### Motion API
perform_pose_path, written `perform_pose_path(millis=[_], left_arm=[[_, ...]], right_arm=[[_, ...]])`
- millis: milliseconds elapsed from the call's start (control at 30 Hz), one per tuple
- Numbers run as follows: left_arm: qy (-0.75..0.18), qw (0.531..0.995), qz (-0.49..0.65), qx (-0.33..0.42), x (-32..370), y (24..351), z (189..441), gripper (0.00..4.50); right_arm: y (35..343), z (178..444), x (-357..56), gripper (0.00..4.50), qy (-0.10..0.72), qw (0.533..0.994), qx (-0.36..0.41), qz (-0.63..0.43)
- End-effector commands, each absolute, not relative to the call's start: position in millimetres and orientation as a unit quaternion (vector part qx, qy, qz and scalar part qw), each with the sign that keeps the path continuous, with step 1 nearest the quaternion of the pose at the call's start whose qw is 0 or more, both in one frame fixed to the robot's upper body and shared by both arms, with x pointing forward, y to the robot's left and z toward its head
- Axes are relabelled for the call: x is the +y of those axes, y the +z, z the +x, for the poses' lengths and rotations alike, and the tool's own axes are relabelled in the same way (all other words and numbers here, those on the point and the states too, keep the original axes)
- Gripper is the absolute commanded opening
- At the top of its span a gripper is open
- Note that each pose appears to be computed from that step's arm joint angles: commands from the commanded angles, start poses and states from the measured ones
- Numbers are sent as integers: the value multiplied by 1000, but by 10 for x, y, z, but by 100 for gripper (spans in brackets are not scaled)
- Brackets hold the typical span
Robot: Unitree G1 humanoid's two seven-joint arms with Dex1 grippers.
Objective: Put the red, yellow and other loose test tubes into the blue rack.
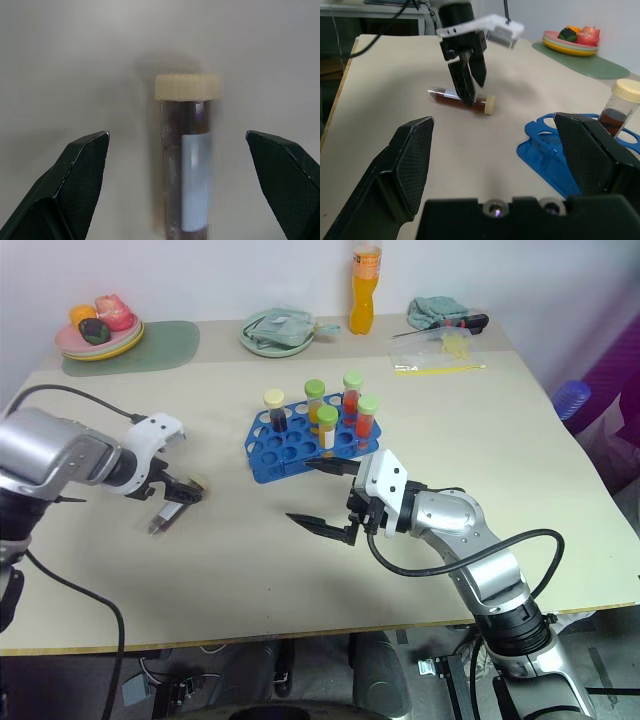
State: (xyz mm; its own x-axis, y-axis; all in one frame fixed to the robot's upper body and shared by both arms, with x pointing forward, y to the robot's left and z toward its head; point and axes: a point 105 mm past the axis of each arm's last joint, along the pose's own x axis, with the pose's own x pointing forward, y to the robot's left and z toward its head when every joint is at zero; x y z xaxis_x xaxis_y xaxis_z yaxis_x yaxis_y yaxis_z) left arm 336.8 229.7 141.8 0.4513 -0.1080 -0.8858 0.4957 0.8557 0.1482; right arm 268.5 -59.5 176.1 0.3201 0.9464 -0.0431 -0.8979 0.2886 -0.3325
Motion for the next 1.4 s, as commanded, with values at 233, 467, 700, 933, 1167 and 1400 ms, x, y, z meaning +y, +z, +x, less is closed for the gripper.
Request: perform_pose_path(millis=[233, 467, 700, 933, 1167, 1400], left_arm=[[-184, 823, 195, 502, 2319, 1484, 3472, 398], [-186, 819, 193, 507, 2334, 1474, 3444, 74], [-193, 941, 192, 199, 2315, 2418, 3730, 73], [-303, 936, 142, -111, 1588, 2825, 3221, 73], [-265, 941, 60, -200, 883, 2315, 3219, 73], [-274, 933, 76, -222, 498, 2027, 3303, 73]], right_arm=[[1799, 2538, -518, 432, 584, 791, -99, -151], [1801, 2554, -495, 432, 584, 791, -102, -153], [1773, 2568, -559, 432, 570, 802, -94, -153], [1649, 2713, -659, 432, 509, 849, -79, -117], [1539, 2977, -834, 432, 435, 891, -75, -106], [1482, 3036, -972, 432, 413, 902, -67, -108]])
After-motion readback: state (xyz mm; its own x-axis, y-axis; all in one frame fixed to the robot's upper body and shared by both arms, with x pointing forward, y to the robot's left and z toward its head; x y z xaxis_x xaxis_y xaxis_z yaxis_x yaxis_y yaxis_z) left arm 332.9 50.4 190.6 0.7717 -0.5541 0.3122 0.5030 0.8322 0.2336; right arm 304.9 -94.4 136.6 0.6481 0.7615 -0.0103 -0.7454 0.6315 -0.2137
